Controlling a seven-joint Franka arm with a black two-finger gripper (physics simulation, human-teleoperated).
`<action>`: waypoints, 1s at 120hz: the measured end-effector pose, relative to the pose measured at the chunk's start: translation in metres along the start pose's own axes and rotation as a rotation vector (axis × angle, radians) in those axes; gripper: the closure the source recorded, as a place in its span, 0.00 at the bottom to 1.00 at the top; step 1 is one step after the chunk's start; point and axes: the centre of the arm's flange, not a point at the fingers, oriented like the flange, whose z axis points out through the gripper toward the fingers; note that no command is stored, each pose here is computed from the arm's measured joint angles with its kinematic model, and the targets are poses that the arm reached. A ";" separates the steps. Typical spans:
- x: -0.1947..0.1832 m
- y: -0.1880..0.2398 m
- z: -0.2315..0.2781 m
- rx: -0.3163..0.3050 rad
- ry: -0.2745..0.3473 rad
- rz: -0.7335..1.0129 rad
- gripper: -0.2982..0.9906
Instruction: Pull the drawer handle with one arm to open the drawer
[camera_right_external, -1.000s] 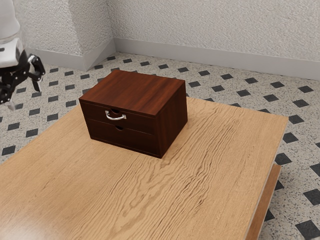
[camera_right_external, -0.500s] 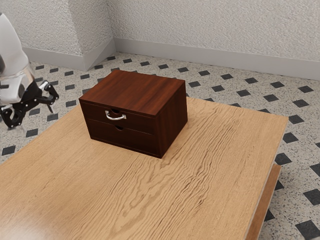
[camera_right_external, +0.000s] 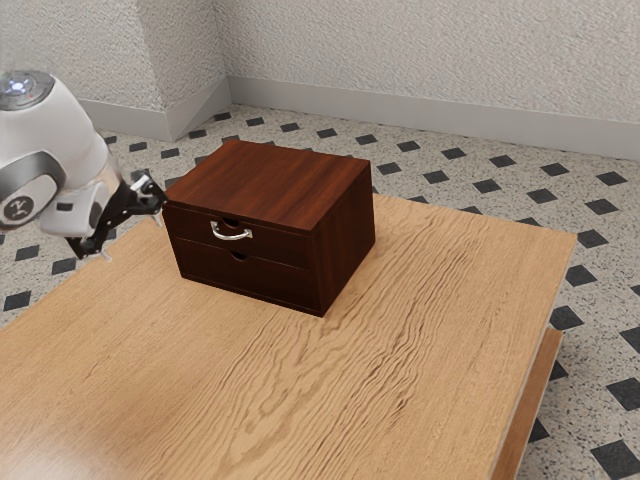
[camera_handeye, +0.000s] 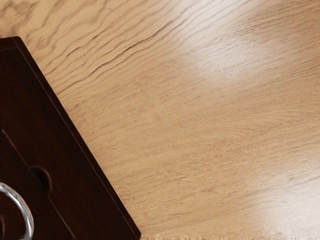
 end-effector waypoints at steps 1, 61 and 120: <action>-0.001 0.000 0.001 0.003 -0.002 0.000 0.23; -0.002 -0.024 0.049 0.090 -0.007 0.017 0.24; 0.004 -0.040 0.107 0.208 -0.013 -0.003 0.24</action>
